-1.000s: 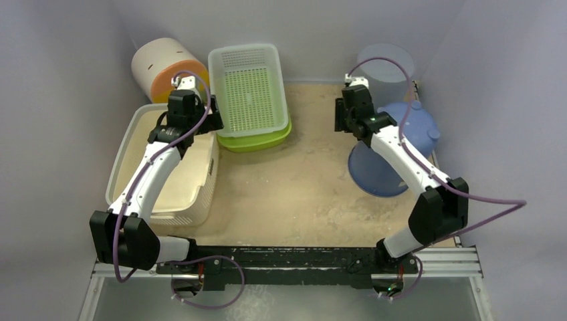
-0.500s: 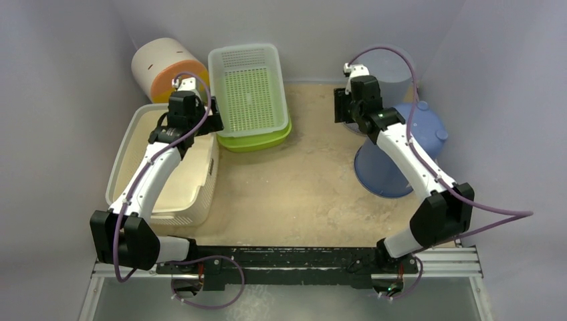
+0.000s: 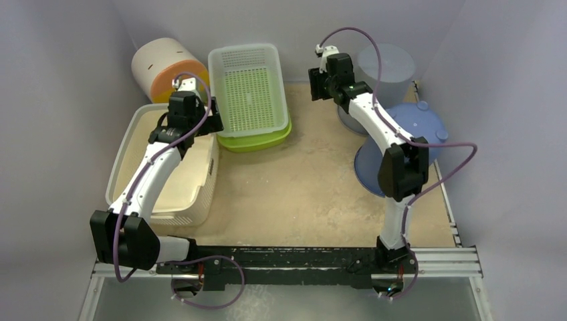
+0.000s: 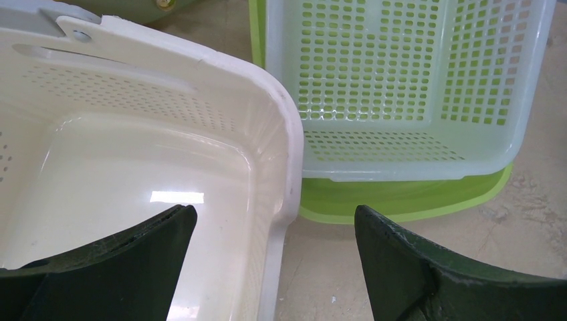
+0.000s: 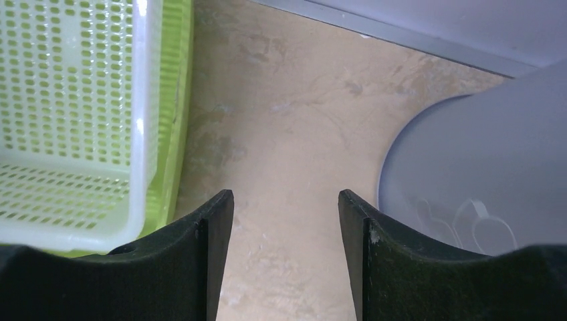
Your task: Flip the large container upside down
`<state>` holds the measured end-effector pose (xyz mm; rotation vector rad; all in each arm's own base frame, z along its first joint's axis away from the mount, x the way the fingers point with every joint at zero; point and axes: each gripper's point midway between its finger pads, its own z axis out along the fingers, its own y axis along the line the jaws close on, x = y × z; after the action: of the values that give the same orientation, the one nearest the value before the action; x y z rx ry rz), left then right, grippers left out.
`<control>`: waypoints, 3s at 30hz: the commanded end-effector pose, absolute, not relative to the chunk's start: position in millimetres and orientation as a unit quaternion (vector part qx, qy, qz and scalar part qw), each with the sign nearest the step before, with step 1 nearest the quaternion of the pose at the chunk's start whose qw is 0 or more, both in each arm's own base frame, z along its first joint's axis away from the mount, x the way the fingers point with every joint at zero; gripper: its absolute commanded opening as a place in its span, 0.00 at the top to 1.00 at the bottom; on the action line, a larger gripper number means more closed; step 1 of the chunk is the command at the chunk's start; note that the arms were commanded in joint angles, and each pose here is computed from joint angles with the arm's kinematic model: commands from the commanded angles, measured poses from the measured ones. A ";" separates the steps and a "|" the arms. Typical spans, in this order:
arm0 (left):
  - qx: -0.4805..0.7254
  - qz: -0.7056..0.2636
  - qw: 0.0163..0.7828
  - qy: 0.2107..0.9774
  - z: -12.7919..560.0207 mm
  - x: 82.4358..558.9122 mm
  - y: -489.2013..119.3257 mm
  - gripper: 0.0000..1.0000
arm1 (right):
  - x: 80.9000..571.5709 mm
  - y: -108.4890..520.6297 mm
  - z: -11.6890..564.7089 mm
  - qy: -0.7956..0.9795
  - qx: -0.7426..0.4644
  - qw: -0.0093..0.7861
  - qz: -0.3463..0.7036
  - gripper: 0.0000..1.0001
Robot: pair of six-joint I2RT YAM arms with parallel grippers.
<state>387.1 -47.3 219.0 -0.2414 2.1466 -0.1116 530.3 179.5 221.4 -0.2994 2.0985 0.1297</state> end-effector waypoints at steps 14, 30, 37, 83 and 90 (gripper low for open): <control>-0.095 -0.029 0.480 0.871 226.4 396.6 -42.8 0.10 | 603.5 55.8 222.0 0.824 0.000 0.566 -0.025 0.37; -0.099 -0.032 0.476 0.873 220.8 399.7 -44.3 0.10 | 566.3 -18.5 225.8 0.821 0.019 0.565 -0.085 0.37; -0.102 -0.033 0.485 0.868 227.2 396.7 -43.0 0.10 | 566.5 38.4 273.9 0.805 -0.078 0.588 -0.020 0.37; -0.119 -0.053 0.497 0.858 228.1 390.4 -45.8 0.10 | 373.4 -10.1 136.4 0.893 0.121 0.430 -0.042 0.36; -0.120 -0.052 0.494 0.860 224.7 391.0 -45.7 0.10 | 416.1 61.4 210.9 0.858 -0.009 0.514 0.013 0.38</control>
<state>383.8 -43.8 202.4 -0.2747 2.1689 -0.0925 377.5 7.6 140.0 0.1953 2.2442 -0.0668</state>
